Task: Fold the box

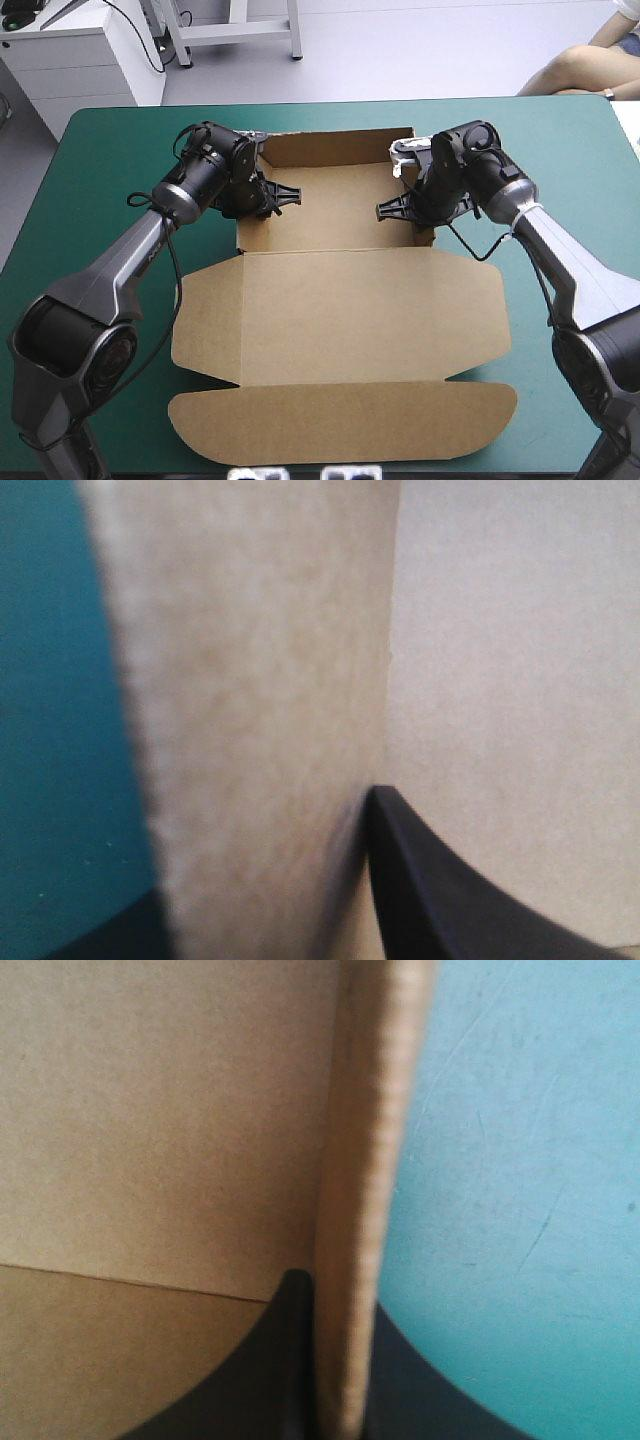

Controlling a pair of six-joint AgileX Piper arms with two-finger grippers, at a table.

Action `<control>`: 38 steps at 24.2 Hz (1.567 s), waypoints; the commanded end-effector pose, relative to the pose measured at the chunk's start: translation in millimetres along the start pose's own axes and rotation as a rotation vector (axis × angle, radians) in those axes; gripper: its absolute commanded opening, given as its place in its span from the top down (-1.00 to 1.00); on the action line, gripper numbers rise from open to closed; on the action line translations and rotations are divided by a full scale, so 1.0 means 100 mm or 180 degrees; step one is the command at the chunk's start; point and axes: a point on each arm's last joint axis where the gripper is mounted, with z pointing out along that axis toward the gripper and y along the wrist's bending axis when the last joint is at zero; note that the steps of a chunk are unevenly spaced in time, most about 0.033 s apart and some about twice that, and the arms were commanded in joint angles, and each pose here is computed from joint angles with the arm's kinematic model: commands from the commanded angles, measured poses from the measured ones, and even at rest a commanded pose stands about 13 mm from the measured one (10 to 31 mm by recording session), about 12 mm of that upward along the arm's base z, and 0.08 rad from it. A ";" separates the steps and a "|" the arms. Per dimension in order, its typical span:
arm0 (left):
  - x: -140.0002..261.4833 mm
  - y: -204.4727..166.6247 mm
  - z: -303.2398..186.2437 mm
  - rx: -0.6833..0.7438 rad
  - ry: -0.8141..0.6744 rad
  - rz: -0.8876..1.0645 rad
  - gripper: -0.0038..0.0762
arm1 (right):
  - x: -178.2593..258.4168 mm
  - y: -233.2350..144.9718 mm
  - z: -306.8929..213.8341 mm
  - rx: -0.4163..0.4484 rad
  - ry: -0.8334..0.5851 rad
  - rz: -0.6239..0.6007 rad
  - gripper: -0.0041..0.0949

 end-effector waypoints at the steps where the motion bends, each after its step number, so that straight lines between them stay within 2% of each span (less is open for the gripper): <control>1: 0.00 0.05 -0.20 -0.0114 0.0004 0.0254 0.92 | -0.01 -0.10 -0.15 0.0141 -0.0316 -0.0137 0.95; 12: 0.02 -0.03 0.10 -0.0006 0.0330 0.0200 0.92 | 0.02 -0.10 0.07 0.0166 -0.0110 -0.0116 0.95; 19: 0.01 -0.03 0.15 -0.0027 0.0344 0.0208 0.92 | -0.01 -0.09 0.30 0.0175 0.0016 -0.0103 0.95; 23: 0.02 -0.03 0.15 -0.0024 0.0351 0.0446 0.91 | -0.03 -0.08 0.30 0.0126 -0.0031 -0.0077 0.91; 24: 0.02 -0.03 0.15 -0.0031 0.0348 0.0449 0.90 | -0.03 -0.07 0.30 0.0100 -0.0026 -0.0079 0.86; 26: 0.02 -0.04 0.15 0.0003 0.0367 0.0436 0.73 | -0.02 -0.06 0.30 0.0076 0.0004 -0.0097 0.56; 28: 0.02 -0.05 0.15 0.0026 0.0367 0.0428 0.40 | -0.01 -0.07 0.30 0.0084 0.0047 -0.0097 0.13; 29: 0.02 -0.05 0.15 0.0032 0.0369 0.0425 0.15 | -0.01 -0.07 0.30 0.0107 0.0050 -0.0107 -0.13; 31: 0.02 -0.04 0.15 0.0006 0.0367 0.0428 -0.28 | -0.02 -0.07 0.29 0.0093 0.0008 -0.0105 -0.47; 33: 0.02 -0.03 0.15 -0.0017 0.0360 0.0432 -0.39 | -0.04 -0.07 0.29 0.0083 -0.0047 -0.0064 -0.56; 38: -0.02 0.00 0.11 -0.0128 0.0265 0.0491 -0.38 | -0.07 -0.06 0.27 0.0061 -0.0130 -0.0006 -0.55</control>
